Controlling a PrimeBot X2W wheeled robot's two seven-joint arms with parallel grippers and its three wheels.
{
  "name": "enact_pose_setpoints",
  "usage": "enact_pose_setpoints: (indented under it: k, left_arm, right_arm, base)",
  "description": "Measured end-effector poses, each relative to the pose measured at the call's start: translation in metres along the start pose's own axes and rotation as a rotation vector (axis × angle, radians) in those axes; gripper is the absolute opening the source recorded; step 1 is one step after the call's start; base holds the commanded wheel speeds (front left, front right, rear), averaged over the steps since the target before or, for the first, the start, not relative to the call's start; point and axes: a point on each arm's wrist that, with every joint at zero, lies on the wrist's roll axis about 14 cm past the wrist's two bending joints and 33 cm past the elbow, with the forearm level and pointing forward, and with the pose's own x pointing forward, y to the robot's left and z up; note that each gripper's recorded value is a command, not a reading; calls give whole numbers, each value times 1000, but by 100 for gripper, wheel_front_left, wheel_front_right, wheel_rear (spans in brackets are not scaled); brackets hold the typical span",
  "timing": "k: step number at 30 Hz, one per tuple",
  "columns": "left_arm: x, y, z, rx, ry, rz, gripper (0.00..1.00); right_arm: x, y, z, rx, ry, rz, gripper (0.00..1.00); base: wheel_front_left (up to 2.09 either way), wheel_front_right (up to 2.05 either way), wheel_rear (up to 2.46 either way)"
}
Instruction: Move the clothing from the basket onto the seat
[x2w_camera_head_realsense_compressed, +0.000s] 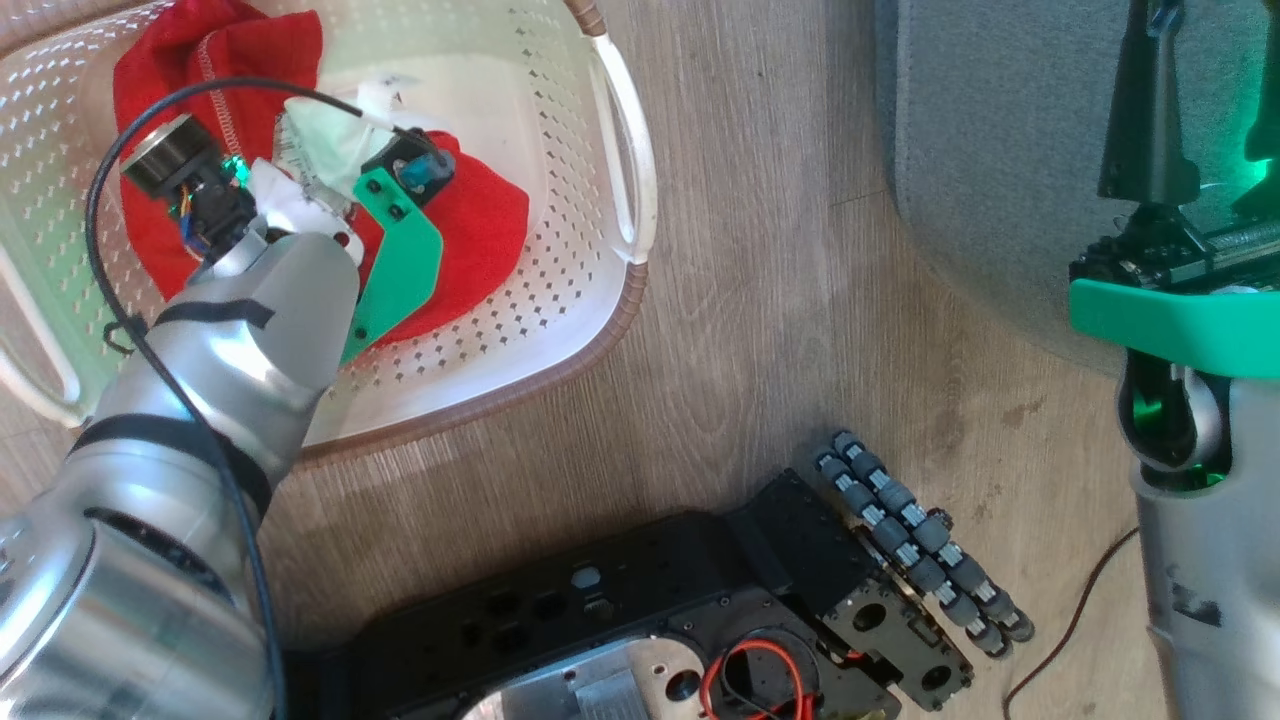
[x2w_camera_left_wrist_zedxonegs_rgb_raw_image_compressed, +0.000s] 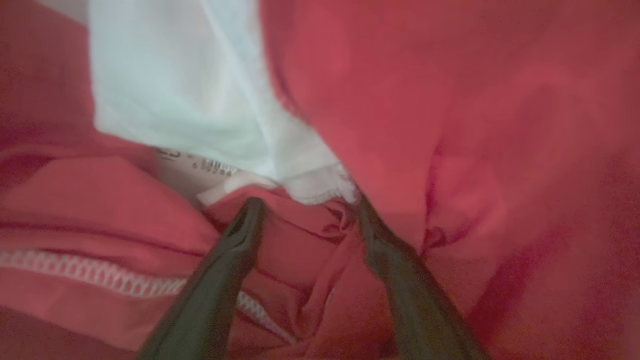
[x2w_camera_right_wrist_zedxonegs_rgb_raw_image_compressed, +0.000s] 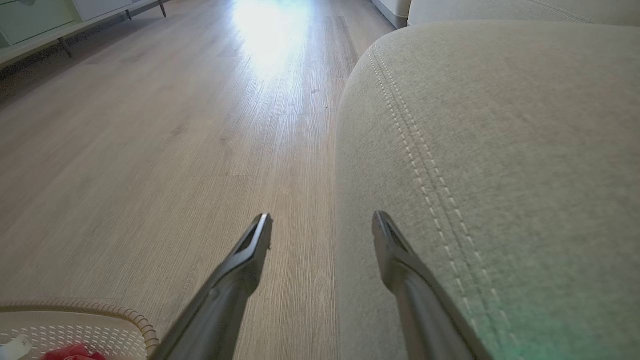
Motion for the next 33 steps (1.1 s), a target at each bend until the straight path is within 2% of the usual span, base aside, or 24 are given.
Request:
enact_pose_setpoints:
  k: [1,2,3,20,27,33]
  left_arm:
    - [0,0,0,-5,6,-1,45]
    - [0,1,-1,-8,12,0,4]
    - [0,5,-1,-9,14,7,0]
    - [-9,21,-5,-64,0,50,0]
    - [-29,35,18,-103,-138,113,0]
    - [-66,22,31,-171,-275,123,0]
  right_arm:
    - [0,0,0,0,0,-1,100]
    - [0,0,0,1,-1,-1,100]
    - [0,0,0,1,-2,-1,100]
    - [8,7,13,14,-38,15,100]
    - [18,14,42,25,-110,40,100]
    - [13,21,82,36,-192,57,100]
  base:
    - [0,0,0]
    - [0,0,0]
    - [0,0,0]
    - [0,0,0]
    - [0,0,0]
    - [0,0,0]
